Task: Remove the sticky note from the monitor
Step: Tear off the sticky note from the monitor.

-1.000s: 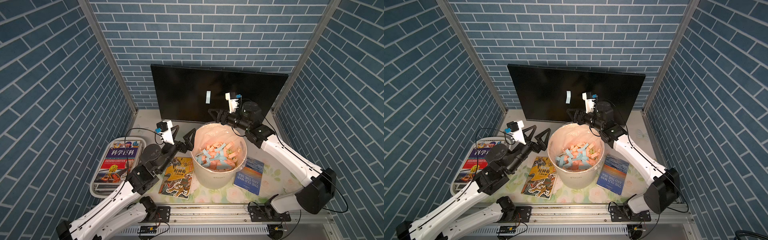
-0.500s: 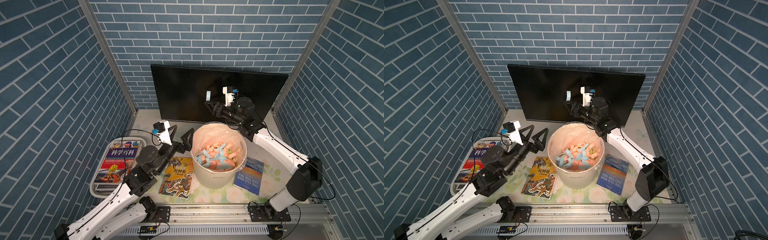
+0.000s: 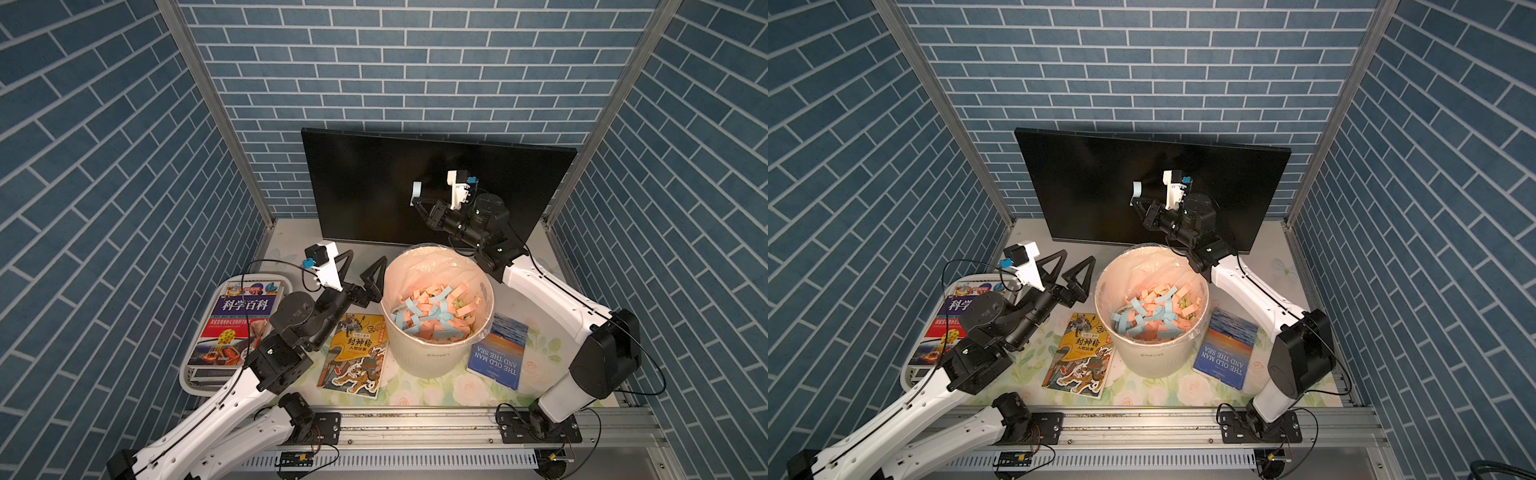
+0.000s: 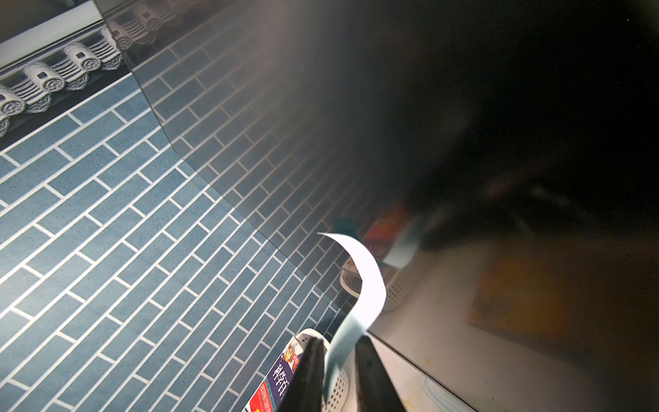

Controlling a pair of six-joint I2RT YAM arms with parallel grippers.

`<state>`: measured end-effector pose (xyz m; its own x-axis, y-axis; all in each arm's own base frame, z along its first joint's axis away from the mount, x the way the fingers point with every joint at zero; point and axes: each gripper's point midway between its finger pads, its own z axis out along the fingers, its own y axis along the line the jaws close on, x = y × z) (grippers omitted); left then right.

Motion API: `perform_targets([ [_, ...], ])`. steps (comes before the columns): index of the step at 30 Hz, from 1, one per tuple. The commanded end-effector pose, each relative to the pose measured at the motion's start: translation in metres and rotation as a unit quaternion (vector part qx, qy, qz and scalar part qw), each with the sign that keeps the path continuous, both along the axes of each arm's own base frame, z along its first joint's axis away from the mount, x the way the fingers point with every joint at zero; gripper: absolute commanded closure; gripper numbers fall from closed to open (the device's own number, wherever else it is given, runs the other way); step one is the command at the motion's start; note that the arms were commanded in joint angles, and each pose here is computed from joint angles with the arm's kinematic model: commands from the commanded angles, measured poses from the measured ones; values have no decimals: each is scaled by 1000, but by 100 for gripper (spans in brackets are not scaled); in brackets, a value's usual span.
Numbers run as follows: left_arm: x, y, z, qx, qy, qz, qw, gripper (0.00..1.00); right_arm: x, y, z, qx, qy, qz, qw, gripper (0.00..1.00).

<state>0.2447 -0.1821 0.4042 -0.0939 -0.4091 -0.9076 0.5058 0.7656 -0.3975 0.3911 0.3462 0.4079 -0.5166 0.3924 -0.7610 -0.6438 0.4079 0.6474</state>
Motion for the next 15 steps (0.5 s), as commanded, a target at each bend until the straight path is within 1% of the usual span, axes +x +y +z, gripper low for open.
perform_targets([
  [1,-1,2,-2,2,-3,0,1000,0,2,-1,14,20,-14,-4,1000,86],
  [5,-2,3,-1,0,-4,0,1000,0,0,-2,12,20,-13,-4,1000,95],
  [8,-3,4,-1,-2,-4,0,1000,0,-2,-3,11,20,-13,-3,1000,100],
  [15,-5,5,-1,-4,-3,-1,1000,0,-12,-6,13,19,-16,1,1000,100],
])
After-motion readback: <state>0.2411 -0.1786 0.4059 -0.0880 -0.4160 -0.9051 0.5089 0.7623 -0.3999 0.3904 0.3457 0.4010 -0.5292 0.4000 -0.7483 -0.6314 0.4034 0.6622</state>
